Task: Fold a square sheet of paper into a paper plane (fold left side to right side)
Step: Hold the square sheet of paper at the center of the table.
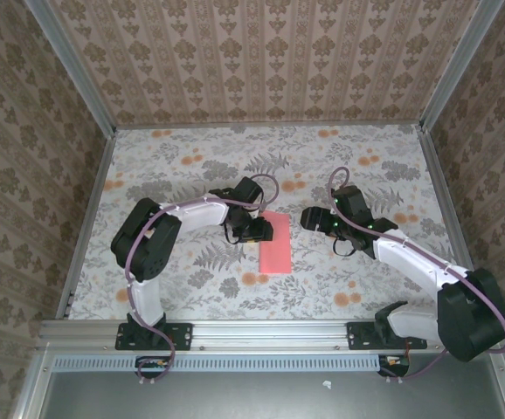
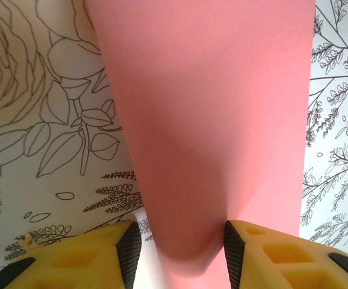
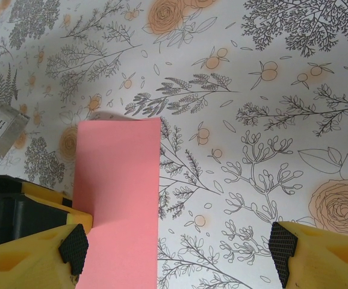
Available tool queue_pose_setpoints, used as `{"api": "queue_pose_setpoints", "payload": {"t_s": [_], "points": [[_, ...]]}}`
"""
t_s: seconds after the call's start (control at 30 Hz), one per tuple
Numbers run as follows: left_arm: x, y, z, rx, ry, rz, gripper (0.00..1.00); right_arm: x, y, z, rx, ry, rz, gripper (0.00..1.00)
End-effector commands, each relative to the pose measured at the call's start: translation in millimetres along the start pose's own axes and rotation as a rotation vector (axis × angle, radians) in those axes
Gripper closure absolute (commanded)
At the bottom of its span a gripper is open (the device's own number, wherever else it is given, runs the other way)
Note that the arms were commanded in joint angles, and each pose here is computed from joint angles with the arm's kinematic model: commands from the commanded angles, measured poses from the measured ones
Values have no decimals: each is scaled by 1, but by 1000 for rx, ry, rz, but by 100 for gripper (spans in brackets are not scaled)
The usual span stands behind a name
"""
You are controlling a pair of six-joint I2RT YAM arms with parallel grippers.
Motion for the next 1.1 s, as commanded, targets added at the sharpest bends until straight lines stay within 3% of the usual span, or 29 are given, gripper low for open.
{"api": "queue_pose_setpoints", "payload": {"t_s": [0.0, 0.5, 1.07], "points": [[15, 13, 3, 40, -50, -77, 53, -4, 2, 6, 39, 2, 9, 18], [18, 16, 3, 41, -63, -93, 52, -3, 4, 10, 82, -1, -12, 19], [21, 16, 5, 40, -69, -108, 53, 16, 30, 21, 213, 0, -132, 32]]}}
Point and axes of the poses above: each hand's point on the last joint's axis, 136 mm out from that joint toward the fingers, its own y axis out along the fingers, its own x axis along the line the jaws close on, z = x × y, the point moved 10 cm from there along -y, back along the fingers, and after that the axes turned 6 degrees about -y, right-handed, at the moved point
